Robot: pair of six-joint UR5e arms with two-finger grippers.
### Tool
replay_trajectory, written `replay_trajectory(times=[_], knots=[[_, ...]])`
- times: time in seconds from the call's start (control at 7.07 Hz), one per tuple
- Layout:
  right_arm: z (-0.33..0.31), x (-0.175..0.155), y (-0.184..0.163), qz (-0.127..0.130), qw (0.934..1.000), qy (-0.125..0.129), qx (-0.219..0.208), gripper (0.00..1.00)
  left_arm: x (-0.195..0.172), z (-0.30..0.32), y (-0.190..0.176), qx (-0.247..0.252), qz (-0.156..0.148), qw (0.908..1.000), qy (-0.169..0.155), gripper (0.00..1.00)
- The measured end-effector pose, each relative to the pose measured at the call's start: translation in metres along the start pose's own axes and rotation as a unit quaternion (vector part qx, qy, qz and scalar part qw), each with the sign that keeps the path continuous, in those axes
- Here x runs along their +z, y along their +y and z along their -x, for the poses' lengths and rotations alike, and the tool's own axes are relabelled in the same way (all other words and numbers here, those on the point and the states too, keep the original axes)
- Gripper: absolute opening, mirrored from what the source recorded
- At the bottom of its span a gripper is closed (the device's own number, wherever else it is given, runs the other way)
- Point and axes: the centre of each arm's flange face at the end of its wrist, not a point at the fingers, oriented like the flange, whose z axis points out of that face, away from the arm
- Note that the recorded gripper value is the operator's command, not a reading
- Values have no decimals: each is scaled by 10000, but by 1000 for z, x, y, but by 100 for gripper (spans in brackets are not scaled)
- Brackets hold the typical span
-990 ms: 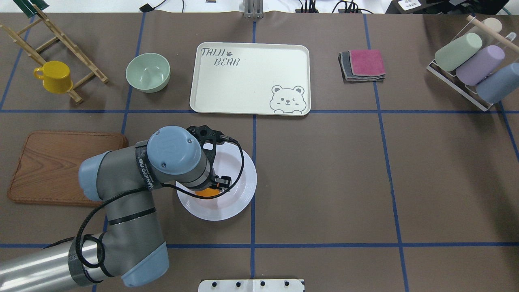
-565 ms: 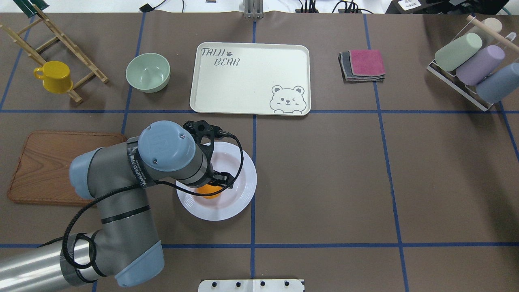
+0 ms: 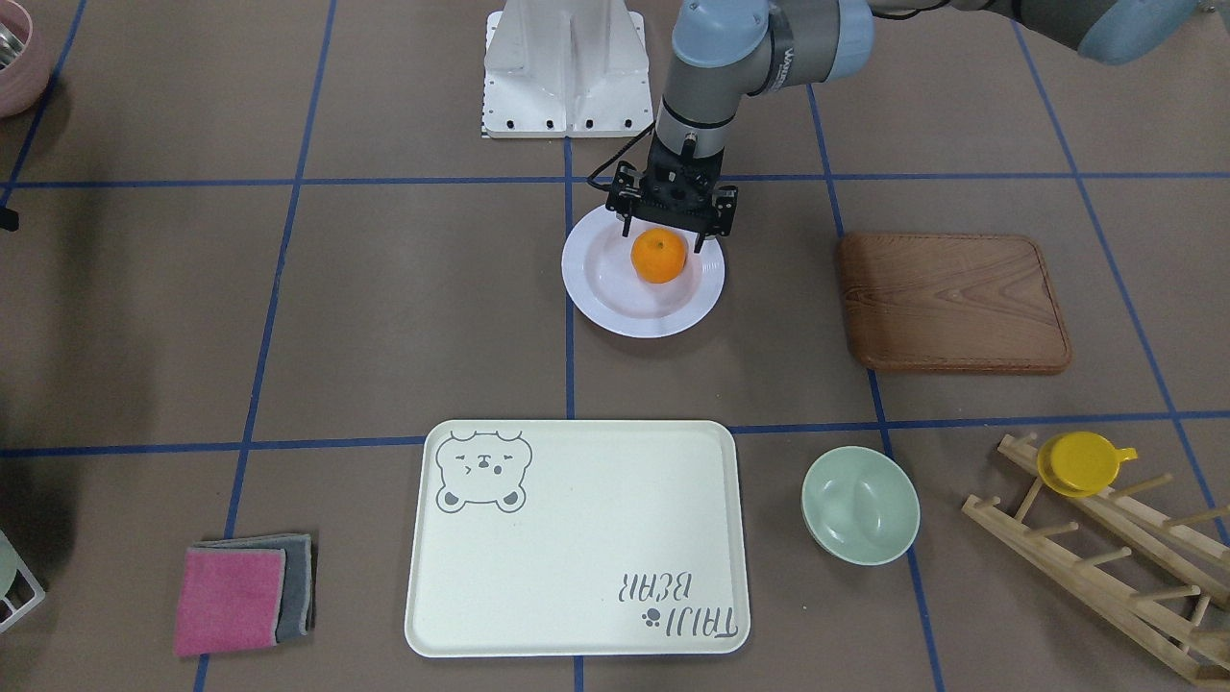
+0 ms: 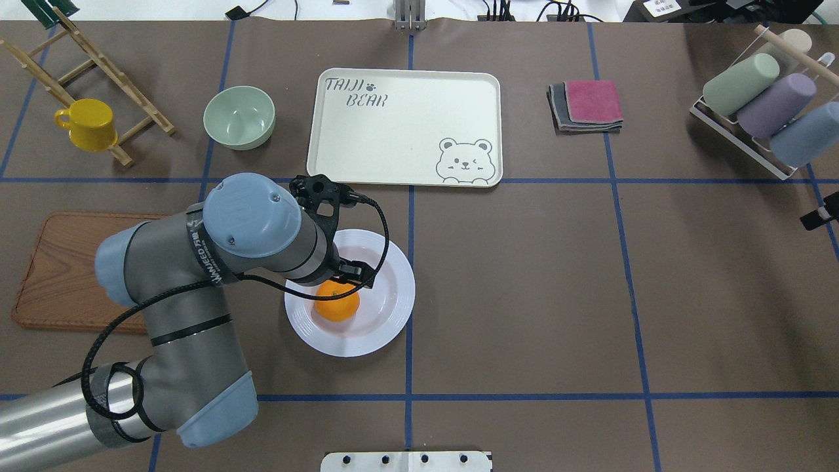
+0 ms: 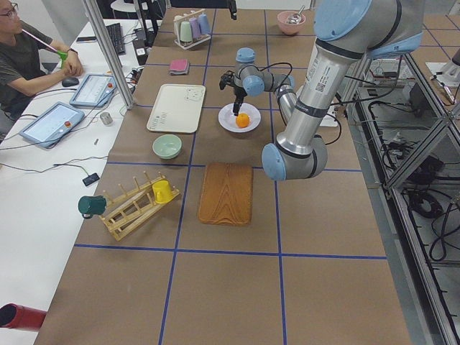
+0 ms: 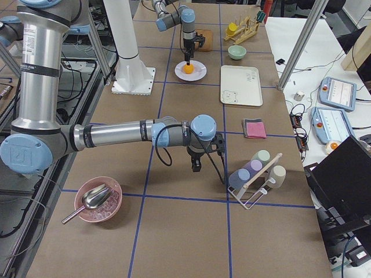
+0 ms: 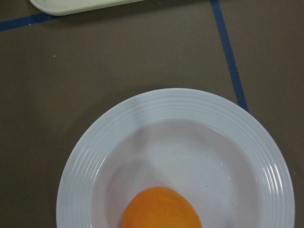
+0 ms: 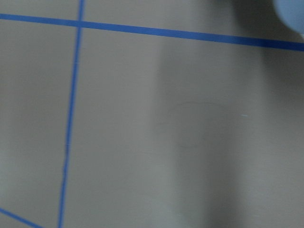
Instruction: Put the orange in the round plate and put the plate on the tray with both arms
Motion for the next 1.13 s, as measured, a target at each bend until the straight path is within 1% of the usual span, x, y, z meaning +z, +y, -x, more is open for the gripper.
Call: replay_trajectory(times=[0.14,0.28,0.42,0.57,0.71,0.99,1.13], knots=[[32,16,-18,161,9997,-149,-140,100,-3,1,-2,-1,-27,10000,17,98],[59,34,-28,344,9985,-297,-312,100,-5,1,-2,7,-44,10000,37,98],[81,50,-34,530,9962,-514,-462,100,-6,0,-2,16,-57,10000,62,98],[96,62,-39,660,9940,-672,-562,100,-7,0,-2,23,-70,9999,87,98],[110,69,-51,720,9922,-763,-675,100,-8,-1,-2,30,-88,9999,116,98],[139,87,-86,834,9888,-885,-864,100,-8,-2,-2,29,-99,9998,140,98],[146,92,-99,852,9874,-941,-942,100,-8,-2,-2,30,-99,9998,144,98]])
